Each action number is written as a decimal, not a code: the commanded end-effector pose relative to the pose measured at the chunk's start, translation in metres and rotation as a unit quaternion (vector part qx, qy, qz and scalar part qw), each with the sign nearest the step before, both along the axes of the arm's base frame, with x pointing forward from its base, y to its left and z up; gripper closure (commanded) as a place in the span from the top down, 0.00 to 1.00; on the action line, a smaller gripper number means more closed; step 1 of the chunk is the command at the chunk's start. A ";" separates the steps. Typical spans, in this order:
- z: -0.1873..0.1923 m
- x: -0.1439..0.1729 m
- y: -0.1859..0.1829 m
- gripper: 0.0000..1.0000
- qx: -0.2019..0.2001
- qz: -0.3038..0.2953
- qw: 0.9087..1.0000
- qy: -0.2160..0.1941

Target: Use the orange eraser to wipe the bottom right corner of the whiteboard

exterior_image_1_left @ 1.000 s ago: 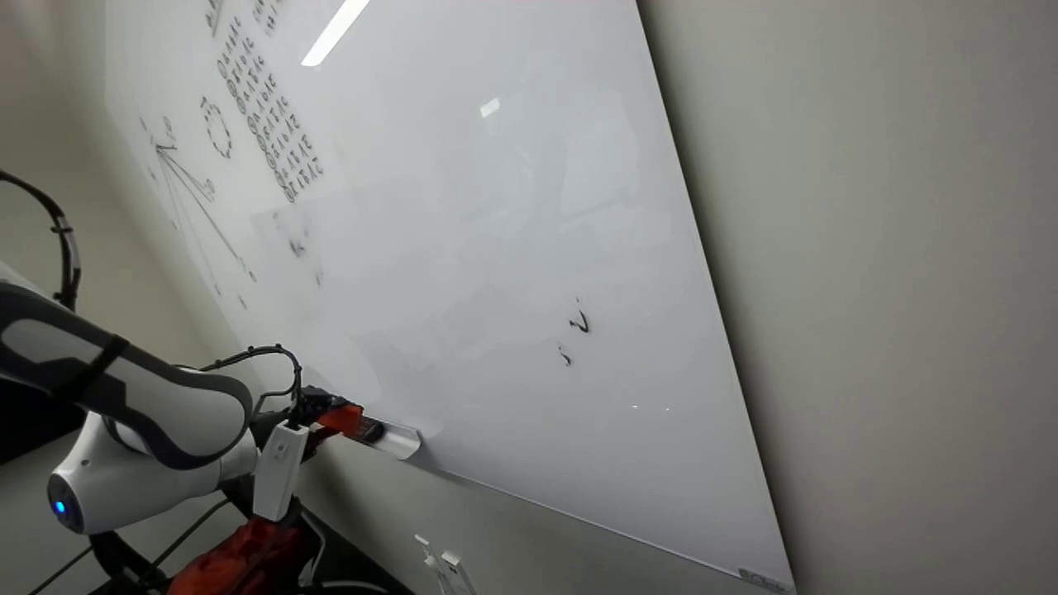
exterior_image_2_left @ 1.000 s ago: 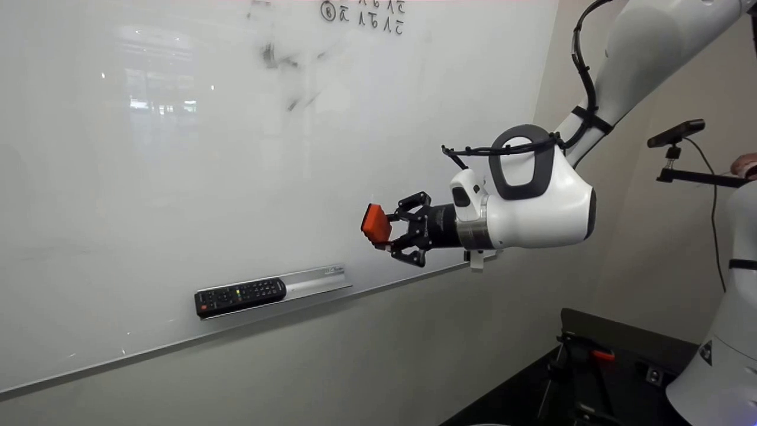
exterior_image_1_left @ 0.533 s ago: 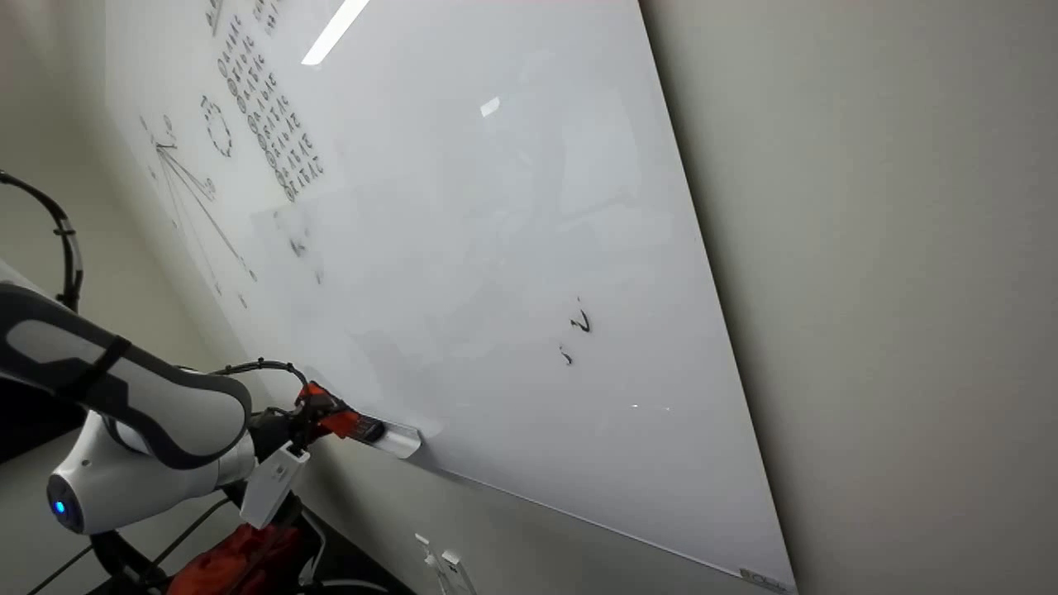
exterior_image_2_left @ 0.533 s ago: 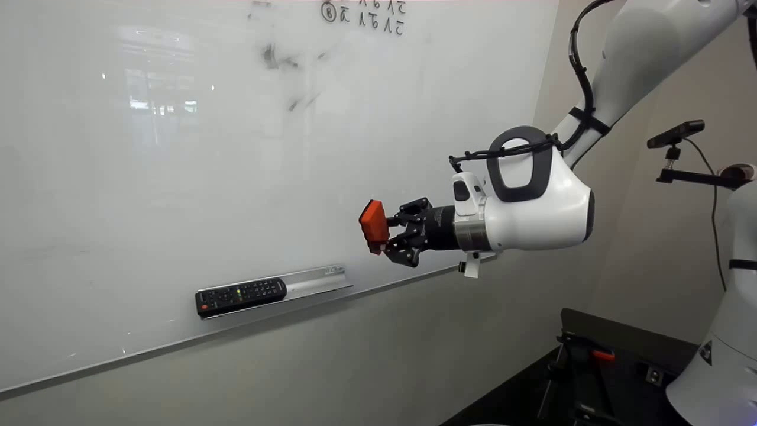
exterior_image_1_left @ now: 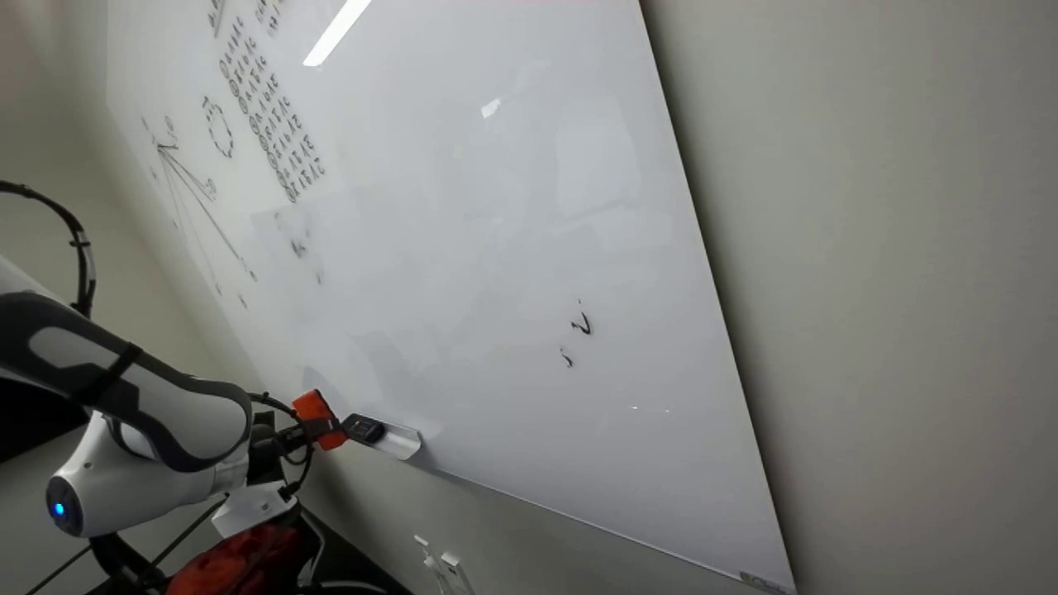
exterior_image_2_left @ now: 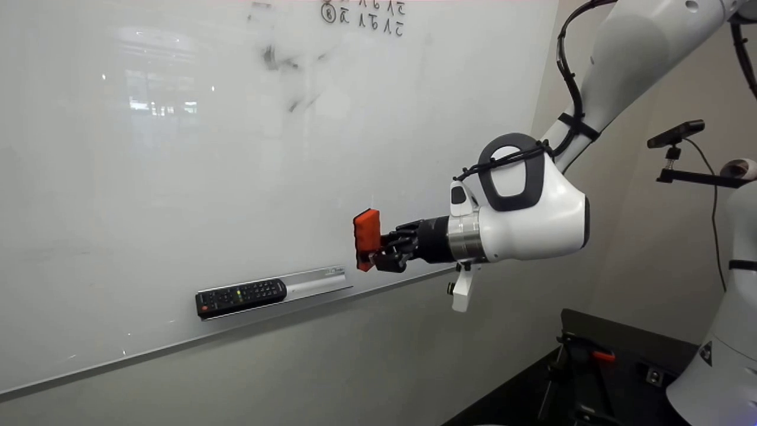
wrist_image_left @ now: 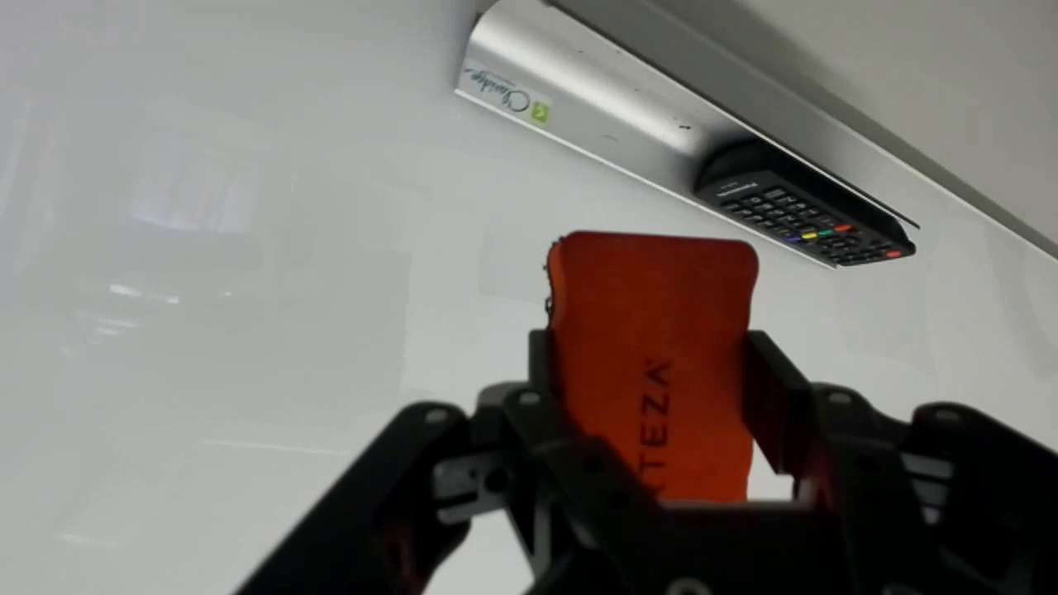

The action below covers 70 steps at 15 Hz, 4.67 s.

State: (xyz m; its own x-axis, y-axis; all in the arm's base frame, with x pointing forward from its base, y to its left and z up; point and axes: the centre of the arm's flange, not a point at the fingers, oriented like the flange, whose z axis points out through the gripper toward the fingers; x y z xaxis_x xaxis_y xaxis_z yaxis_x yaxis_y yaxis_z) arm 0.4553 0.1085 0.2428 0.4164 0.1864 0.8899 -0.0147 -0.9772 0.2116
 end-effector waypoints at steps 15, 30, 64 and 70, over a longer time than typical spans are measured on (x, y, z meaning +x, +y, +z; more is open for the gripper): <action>0.043 0.019 0.004 0.30 0.173 -0.081 0.978 0.087; 0.003 0.077 -0.042 0.30 0.174 -0.118 0.974 0.079; -0.051 0.151 0.003 0.96 0.148 -0.138 0.976 0.087; -0.044 0.136 0.009 1.00 0.150 -0.146 0.974 0.091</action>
